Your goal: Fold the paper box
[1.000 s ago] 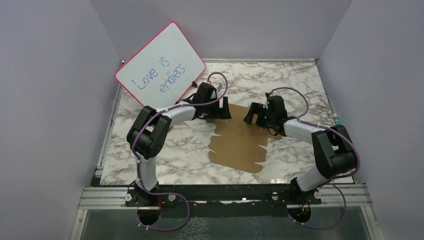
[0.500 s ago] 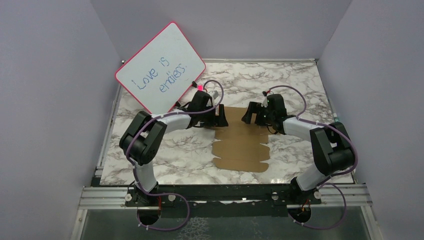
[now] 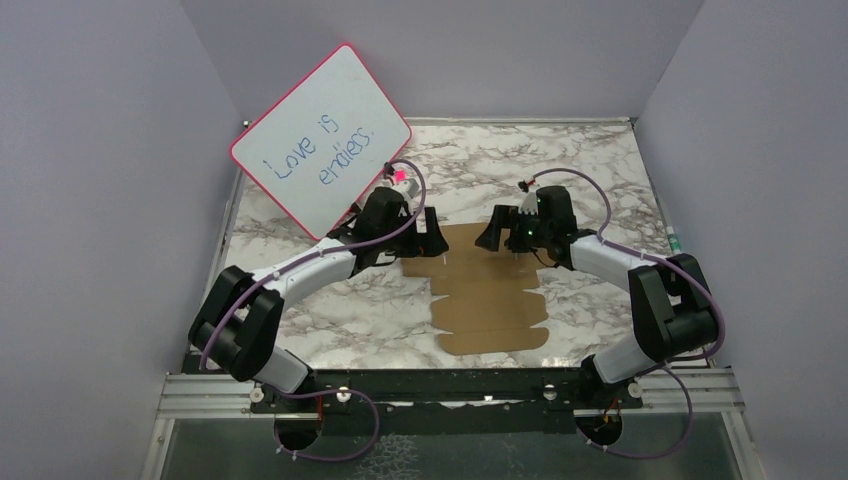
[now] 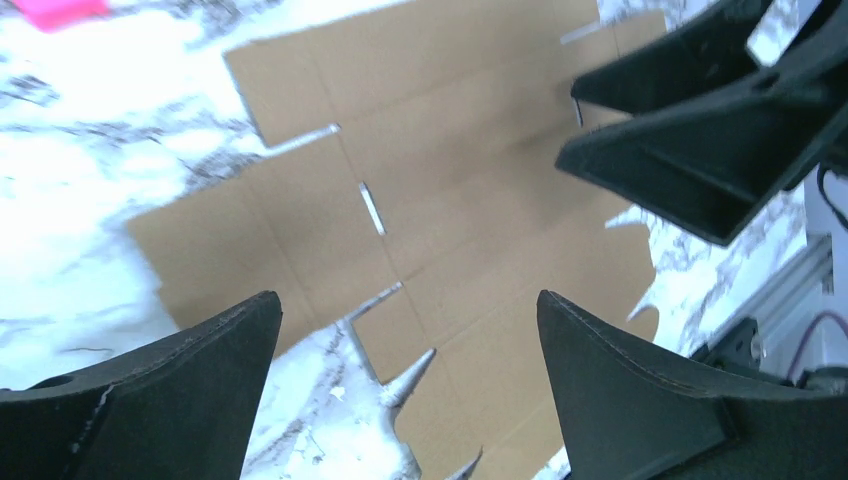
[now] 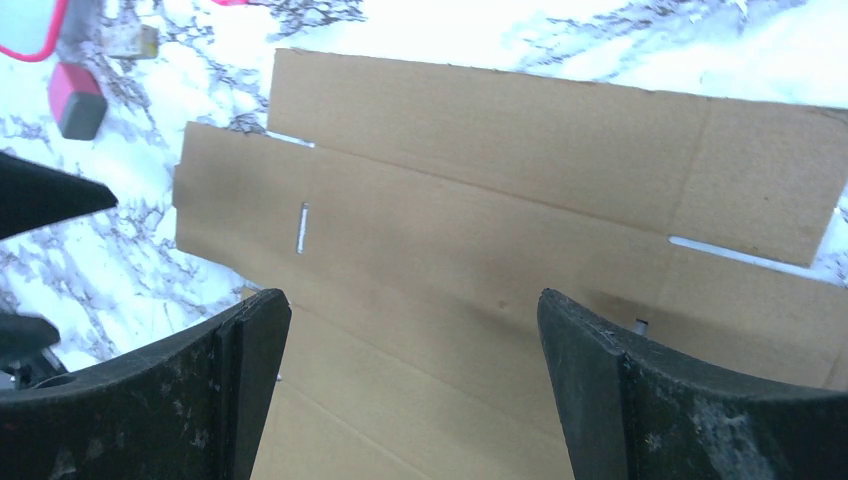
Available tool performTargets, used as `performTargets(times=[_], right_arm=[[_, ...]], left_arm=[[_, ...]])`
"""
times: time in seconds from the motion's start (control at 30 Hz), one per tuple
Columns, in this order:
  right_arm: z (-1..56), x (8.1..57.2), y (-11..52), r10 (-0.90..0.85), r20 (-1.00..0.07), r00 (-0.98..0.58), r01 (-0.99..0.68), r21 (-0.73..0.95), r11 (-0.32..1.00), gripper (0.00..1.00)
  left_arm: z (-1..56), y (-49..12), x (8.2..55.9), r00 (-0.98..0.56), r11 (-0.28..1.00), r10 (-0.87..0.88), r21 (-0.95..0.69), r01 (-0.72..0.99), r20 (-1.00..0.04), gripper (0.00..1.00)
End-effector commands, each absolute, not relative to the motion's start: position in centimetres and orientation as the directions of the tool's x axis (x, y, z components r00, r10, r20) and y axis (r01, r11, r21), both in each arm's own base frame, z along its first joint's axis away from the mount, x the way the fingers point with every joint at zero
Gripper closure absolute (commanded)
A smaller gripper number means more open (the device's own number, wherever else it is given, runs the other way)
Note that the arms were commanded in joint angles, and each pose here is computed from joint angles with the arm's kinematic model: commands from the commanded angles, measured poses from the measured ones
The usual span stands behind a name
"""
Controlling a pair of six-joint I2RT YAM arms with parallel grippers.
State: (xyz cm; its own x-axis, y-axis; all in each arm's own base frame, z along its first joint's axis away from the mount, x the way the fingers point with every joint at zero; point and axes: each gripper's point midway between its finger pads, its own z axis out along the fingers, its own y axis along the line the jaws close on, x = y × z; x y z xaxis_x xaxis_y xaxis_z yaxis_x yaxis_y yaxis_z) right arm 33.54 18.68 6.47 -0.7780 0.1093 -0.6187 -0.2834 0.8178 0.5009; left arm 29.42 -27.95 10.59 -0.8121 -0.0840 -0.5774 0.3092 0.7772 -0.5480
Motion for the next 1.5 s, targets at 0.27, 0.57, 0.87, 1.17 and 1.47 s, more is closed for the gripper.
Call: performTargets(times=[0.27,0.57,0.87,1.17,1.47], right_arm=[[9.3,35.3,21.3,0.167,-0.677,-0.717,-0.383,0.582,0.717,0.0],[8.0,36.3,21.6,0.193,-0.655,-0.731,-0.358,0.608,0.708,0.0],[5.4,35.1,21.5,0.191,-0.602,-0.775,-0.317,0.633,0.707,0.04],[3.8,34.1,21.6,0.191,-0.563,-0.804,-0.293,0.655,0.696,0.06],[3.4,33.6,21.6,0.189,-0.542,-0.819,-0.281,0.665,0.692,0.07]], left_arm=[[12.6,-27.0,35.0,-0.748,0.807,-0.207,-0.543,0.234,-0.63,0.09],[10.3,-29.3,37.6,-0.809,0.765,-0.234,-0.616,0.19,-0.54,0.19],[7.1,-29.1,38.6,-0.845,0.778,-0.244,-0.617,0.123,-0.475,0.19],[5.5,-30.2,38.0,-0.877,0.738,-0.247,-0.666,0.105,-0.412,0.25],[6.5,-31.2,37.4,-0.886,0.673,-0.264,-0.731,0.114,-0.382,0.35]])
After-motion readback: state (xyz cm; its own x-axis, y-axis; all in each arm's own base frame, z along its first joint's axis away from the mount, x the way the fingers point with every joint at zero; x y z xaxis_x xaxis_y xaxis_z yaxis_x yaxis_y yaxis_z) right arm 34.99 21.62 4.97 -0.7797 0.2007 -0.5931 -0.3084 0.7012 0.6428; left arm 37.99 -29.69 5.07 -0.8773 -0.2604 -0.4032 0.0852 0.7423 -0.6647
